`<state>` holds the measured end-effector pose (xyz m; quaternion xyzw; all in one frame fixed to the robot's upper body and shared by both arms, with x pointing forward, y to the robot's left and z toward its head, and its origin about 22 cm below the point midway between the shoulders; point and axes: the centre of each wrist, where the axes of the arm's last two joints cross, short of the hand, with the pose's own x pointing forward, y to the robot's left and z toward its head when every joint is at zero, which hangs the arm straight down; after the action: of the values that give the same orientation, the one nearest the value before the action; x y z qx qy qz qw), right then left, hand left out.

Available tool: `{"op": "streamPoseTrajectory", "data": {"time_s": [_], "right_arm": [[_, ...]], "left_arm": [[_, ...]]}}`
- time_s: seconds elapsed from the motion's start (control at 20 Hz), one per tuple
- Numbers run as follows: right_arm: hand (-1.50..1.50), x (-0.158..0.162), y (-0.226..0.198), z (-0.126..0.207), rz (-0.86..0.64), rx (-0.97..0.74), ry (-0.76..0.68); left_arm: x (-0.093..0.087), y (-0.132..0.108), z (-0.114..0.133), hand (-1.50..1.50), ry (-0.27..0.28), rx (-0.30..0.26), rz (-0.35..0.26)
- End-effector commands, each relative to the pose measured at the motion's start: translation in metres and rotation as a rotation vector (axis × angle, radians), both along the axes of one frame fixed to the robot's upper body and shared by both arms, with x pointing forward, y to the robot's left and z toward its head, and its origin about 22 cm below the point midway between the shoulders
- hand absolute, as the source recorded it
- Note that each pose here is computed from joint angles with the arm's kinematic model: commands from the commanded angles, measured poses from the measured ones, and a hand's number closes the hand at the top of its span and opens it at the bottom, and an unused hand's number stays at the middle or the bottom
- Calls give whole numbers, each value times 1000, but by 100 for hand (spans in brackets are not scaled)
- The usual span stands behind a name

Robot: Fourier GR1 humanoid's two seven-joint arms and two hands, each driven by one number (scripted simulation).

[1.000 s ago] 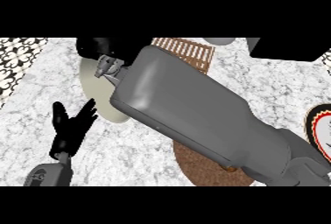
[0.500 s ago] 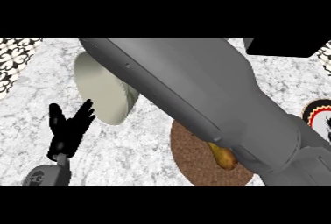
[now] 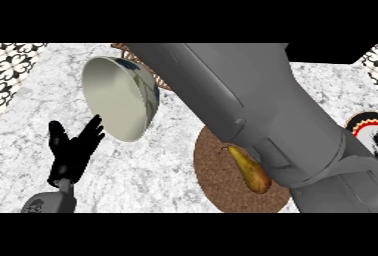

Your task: Pick the cupcake from the placemat and place it in the tiered shelf

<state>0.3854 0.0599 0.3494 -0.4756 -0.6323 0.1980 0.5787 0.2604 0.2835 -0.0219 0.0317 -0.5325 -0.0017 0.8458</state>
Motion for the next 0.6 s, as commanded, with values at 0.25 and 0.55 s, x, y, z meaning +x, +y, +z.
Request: {"op": "streamPoseTrajectory", "data": {"time_s": [0.25, 0.55], "right_arm": [[150, 30, -16, -31, -86, 22, 50], [150, 48, -40, -41, -79, 12, 37]], "left_arm": [[3, 8, 2, 0, -14, 11, 11], [3, -9, -1, 0, 1, -19, 0]]}}
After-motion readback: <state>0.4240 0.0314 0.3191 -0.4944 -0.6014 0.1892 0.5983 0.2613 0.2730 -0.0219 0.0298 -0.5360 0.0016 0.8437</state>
